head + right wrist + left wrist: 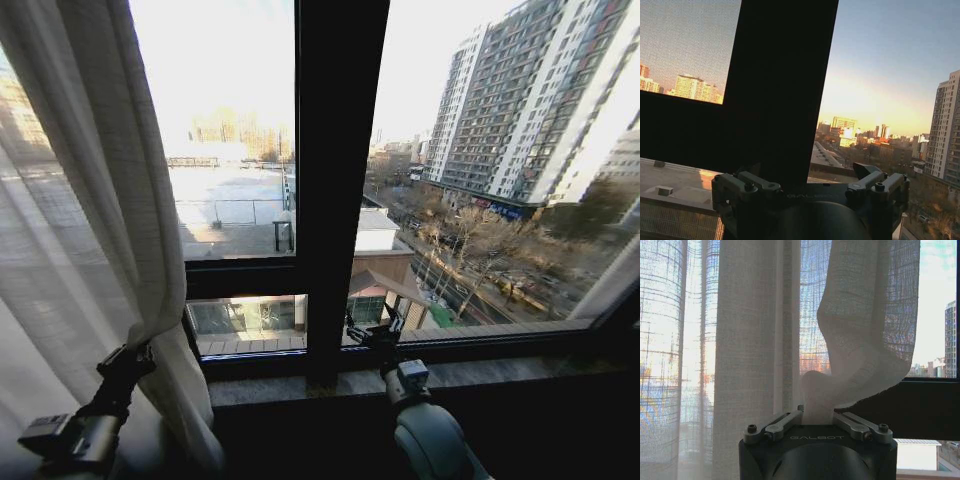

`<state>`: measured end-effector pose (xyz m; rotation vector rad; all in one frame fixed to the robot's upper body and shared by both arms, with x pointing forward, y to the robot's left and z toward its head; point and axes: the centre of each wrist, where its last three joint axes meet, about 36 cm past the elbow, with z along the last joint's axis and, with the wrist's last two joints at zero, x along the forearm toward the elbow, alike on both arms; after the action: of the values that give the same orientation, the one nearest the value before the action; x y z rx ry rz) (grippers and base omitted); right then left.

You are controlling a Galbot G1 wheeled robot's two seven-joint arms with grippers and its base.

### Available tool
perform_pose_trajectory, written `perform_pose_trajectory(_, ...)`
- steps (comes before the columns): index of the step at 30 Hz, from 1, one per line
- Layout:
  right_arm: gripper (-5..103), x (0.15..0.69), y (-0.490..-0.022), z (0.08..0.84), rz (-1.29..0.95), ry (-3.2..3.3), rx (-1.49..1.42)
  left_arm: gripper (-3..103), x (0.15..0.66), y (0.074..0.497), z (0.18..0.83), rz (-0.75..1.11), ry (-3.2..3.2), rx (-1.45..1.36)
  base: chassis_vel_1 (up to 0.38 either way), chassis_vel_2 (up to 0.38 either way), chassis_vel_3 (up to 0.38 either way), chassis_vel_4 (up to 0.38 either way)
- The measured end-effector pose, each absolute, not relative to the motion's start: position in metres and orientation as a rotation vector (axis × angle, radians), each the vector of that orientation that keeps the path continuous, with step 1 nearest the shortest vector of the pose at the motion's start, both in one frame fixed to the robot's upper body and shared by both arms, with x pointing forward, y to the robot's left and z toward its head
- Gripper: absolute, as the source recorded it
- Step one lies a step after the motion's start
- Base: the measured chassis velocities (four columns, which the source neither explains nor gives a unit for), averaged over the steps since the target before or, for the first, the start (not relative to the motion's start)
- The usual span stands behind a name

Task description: Open the curtains by pulling them apart, changing their state from closed to fully open.

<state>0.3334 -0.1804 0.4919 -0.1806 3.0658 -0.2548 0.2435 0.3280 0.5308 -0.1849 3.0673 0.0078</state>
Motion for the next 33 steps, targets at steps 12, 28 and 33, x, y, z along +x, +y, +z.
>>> perform_pose_trajectory(12,100,0.334,-0.175,0.488,-0.265,3.068,-0.186,0,0.246,0.332,0.529,0.023,3.075,-0.180,0.010,0.007,-0.008,-0.014)
perform_pose_trajectory(28,100,0.335,-0.171,0.484,-0.277,3.074,-0.183,0,0.248,0.333,0.525,0.029,3.087,-0.126,0.211,0.210,-0.212,-0.211)
perform_pose_trajectory(33,100,0.335,-0.170,0.483,-0.275,3.075,-0.188,0,0.248,0.333,0.525,0.028,3.086,-0.121,0.321,0.328,-0.323,-0.321)
